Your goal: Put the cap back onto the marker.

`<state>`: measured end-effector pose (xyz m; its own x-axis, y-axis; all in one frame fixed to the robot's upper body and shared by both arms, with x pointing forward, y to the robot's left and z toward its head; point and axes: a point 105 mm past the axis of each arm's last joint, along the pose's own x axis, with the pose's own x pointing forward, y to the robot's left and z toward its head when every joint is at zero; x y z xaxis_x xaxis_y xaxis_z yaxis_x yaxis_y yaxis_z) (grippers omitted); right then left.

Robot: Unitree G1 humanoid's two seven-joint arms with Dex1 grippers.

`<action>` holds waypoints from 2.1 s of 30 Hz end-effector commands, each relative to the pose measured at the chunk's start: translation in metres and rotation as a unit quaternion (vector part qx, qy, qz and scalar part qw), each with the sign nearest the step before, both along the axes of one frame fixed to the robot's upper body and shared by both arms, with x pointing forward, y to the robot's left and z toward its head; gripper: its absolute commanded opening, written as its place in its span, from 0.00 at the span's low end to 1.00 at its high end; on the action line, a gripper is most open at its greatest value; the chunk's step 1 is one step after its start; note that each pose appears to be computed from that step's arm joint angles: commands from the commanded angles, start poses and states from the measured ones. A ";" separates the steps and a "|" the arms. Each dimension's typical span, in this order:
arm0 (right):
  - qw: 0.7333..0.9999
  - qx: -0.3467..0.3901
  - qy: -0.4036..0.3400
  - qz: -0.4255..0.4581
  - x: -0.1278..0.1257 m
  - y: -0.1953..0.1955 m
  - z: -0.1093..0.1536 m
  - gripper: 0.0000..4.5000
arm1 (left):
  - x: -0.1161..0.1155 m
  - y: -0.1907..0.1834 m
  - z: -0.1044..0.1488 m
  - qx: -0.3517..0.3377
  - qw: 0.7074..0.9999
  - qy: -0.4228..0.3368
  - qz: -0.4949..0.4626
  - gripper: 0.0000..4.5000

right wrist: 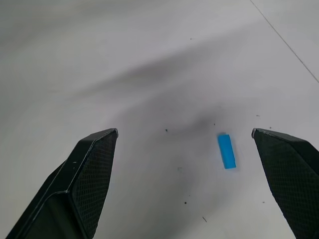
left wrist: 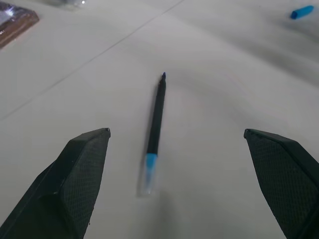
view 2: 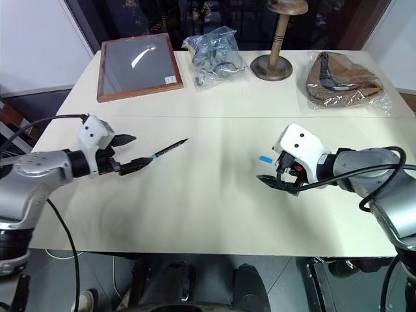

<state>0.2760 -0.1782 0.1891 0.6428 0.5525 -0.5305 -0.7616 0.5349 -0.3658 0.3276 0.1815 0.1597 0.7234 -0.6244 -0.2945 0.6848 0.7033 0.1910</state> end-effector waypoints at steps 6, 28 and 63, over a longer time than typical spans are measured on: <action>1.000 0.012 -0.020 -0.010 -0.011 0.009 0.003 0.99 | 0.022 -0.014 -0.015 0.038 0.999 -0.012 -0.003 1.00; 0.995 0.047 -0.028 -0.079 -0.032 0.014 -0.009 0.99 | 0.064 -0.010 -0.057 0.088 0.995 -0.001 -0.048 1.00; 0.994 0.050 -0.027 -0.091 0.010 -0.010 -0.016 1.00 | 0.038 -0.027 -0.004 0.073 0.987 -0.055 -0.134 0.01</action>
